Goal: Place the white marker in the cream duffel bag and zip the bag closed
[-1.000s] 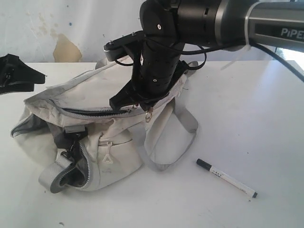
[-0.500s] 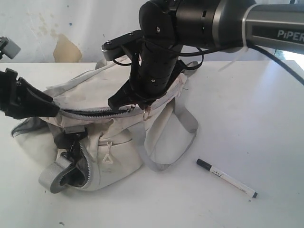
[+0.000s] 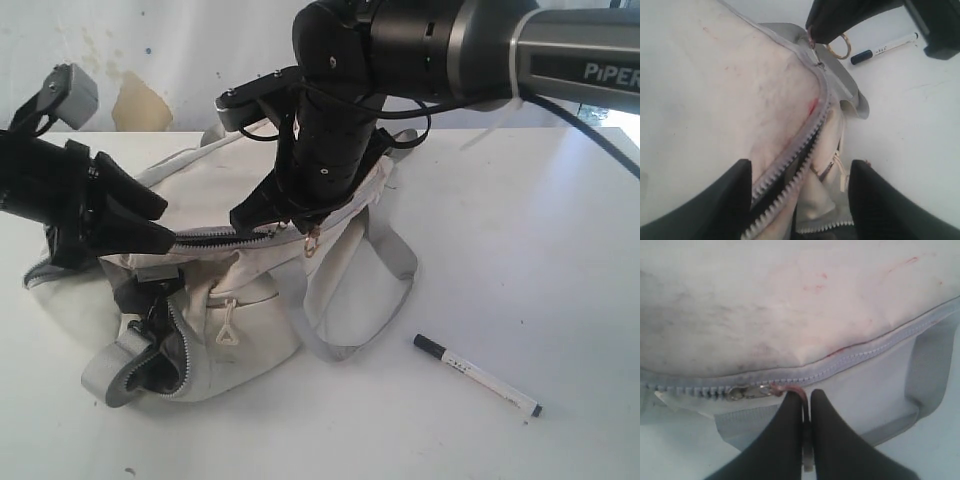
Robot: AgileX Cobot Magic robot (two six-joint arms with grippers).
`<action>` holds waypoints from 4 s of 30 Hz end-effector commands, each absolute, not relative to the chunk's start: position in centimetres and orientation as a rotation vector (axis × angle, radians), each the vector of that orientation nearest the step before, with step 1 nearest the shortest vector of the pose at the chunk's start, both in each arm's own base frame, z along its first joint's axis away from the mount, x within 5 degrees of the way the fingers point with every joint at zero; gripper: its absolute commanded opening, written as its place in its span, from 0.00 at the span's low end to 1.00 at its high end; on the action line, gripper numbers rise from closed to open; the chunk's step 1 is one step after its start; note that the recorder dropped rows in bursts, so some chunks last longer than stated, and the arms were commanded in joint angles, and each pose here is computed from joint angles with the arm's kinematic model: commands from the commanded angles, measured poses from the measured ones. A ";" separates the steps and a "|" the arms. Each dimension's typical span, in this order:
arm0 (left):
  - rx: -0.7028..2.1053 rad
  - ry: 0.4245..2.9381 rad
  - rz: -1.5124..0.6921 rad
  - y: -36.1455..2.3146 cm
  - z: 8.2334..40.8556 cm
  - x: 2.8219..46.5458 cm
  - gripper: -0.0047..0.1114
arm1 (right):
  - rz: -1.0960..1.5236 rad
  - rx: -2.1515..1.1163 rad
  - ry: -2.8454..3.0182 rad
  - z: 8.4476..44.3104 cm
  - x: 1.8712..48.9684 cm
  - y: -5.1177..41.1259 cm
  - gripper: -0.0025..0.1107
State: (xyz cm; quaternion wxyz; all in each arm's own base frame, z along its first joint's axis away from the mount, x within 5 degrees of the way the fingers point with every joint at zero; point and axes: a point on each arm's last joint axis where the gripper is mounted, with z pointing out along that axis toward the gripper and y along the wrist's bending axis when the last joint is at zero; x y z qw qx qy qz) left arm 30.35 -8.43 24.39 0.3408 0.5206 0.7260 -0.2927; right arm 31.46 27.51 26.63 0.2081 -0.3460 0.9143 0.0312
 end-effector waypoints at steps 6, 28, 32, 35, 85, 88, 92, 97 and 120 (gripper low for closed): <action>1.430 1.849 -0.512 -11.2 22.8 30.3 0.56 | 0.057 -0.970 2.539 26.6 31.8 27.0 0.02; 1.450 1.813 -0.665 -12.0 21.3 29.3 0.04 | 0.005 -0.955 2.586 26.5 31.9 26.3 0.02; 1.405 1.847 -0.659 -11.8 21.6 29.4 0.04 | -0.024 -0.857 2.640 26.4 33.4 24.0 0.02; 1.377 1.873 -0.650 -11.8 21.6 29.5 0.04 | -0.030 -0.790 2.648 26.4 34.6 22.4 0.02; 1.338 1.934 -0.596 -11.4 21.3 29.9 0.04 | 0.066 -0.470 2.859 22.4 40.0 12.8 0.20; 1.337 1.935 -0.592 -11.4 21.3 29.9 0.04 | 0.055 -0.480 2.915 22.9 39.2 12.6 0.18; 1.333 1.937 -0.583 -11.3 21.3 30.0 0.04 | 0.103 -0.463 2.959 22.2 37.6 12.4 0.17; 1.328 1.942 -0.549 -11.2 21.2 30.2 0.04 | 0.107 -0.472 2.948 21.4 35.0 11.6 0.17; 1.339 1.937 -0.568 -11.3 21.2 30.0 0.44 | 0.111 -0.517 2.836 24.5 31.7 10.5 0.17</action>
